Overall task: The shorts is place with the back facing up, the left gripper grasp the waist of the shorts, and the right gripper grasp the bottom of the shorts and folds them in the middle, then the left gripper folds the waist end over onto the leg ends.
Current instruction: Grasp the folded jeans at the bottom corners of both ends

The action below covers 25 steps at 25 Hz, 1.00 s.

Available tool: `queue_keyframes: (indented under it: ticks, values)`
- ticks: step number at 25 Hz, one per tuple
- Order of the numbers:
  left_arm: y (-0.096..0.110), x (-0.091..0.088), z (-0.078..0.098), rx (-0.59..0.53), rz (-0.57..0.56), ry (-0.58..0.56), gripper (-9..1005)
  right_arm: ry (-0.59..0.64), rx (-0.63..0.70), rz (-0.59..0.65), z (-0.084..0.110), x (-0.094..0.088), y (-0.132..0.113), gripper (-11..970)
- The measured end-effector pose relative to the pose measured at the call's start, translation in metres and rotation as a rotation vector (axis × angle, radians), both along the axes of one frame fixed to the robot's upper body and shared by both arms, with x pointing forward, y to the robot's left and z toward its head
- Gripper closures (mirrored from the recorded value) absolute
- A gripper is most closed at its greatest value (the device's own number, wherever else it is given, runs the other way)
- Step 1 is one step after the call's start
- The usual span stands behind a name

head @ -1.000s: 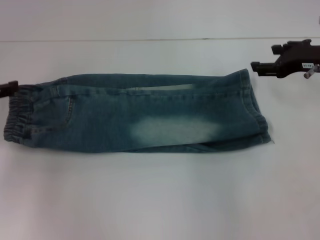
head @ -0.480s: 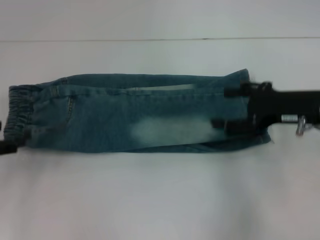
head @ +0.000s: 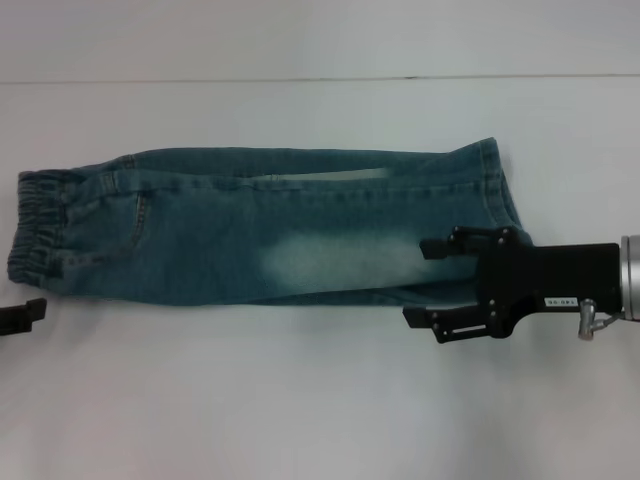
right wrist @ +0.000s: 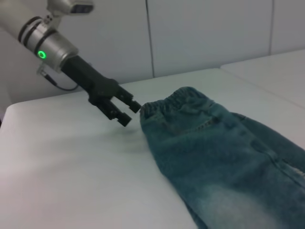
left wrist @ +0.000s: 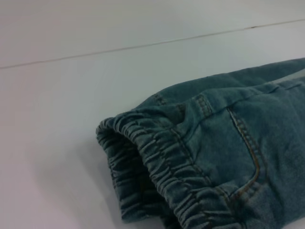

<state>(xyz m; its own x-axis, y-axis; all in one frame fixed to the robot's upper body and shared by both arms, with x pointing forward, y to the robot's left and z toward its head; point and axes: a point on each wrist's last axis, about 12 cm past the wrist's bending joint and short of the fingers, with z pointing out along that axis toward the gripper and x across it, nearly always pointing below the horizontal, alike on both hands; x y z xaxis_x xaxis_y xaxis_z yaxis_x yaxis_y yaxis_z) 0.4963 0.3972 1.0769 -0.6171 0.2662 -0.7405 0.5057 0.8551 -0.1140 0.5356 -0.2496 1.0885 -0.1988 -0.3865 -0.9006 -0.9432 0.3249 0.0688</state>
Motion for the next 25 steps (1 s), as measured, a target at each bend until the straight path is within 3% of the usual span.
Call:
queue_keyframes:
  ticks: [13,18,25]
  values:
    - [-0.010,0.011,-0.004,0.029,-0.045,-0.048,110,0.029,-0.002,0.024,-0.006,-0.001,0.008,51]
    - [-0.010,0.012,-0.002,0.040,-0.030,-0.094,219,0.036,-0.002,0.016,-0.008,-0.002,0.008,59]
    - [-0.013,0.014,-0.001,0.043,-0.028,-0.153,477,0.041,0.004,0.006,-0.009,-0.001,0.008,71]
